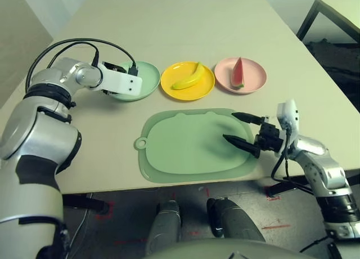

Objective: Place the fruits into color-matched plates.

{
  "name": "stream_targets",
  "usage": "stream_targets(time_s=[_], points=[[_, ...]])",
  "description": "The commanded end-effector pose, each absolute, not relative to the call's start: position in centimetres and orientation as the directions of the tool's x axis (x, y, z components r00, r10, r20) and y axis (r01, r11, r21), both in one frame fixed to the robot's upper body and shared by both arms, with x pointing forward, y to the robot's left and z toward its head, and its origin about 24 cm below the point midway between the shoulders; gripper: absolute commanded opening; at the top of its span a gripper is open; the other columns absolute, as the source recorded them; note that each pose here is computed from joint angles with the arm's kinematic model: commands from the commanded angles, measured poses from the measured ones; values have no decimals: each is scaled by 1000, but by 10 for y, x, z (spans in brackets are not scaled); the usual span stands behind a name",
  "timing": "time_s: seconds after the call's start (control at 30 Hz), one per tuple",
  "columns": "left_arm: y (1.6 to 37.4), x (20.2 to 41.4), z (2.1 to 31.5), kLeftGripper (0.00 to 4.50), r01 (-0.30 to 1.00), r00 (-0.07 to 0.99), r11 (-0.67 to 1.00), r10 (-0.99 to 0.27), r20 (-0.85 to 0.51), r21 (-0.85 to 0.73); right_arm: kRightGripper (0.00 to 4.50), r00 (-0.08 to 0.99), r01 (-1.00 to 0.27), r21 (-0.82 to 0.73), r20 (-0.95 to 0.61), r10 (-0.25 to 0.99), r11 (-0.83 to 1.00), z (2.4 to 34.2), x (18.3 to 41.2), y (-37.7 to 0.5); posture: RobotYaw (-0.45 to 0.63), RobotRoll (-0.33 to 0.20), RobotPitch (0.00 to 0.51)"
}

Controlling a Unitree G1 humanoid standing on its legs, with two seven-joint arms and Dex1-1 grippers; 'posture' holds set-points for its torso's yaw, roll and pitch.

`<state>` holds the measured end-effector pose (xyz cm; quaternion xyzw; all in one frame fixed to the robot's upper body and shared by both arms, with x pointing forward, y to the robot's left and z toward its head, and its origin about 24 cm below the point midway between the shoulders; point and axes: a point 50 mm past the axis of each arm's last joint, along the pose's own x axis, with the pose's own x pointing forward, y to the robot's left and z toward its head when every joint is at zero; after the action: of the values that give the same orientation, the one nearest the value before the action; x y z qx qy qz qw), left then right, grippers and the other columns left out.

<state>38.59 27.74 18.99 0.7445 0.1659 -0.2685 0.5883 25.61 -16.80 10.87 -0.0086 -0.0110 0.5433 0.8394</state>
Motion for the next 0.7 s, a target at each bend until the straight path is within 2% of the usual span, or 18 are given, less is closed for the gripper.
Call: stream_targets(time_s=[0.03, 0.27, 0.43, 0.57, 0.6, 0.7], points=[[276, 386, 179, 2900, 570, 798, -224, -78, -597, 791, 4500, 411, -911, -32, 7, 912, 411, 113, 256, -171, -123, 0, 129], [266, 387, 171, 2900, 592, 786, -101, -148, -600, 800, 4500, 400, -915, -38, 20, 916, 401, 120, 254, -173, -136, 0, 131], [266, 387, 168, 2900, 607, 776, -75, -156, -611, 791, 4500, 398, -916, -44, 24, 917, 399, 123, 254, -173, -134, 0, 130], [270, 385, 167, 4284, 613, 775, -65, -145, -615, 788, 4500, 394, -918, -44, 22, 919, 395, 123, 254, -171, -132, 0, 131], [271, 385, 167, 4469, 613, 775, -63, -144, -615, 787, 4500, 394, -918, -44, 22, 919, 395, 123, 254, -171, -132, 0, 131], [273, 384, 167, 4469, 614, 775, -64, -139, -616, 787, 4500, 396, -917, -43, 20, 918, 396, 122, 254, -172, -129, 0, 132]])
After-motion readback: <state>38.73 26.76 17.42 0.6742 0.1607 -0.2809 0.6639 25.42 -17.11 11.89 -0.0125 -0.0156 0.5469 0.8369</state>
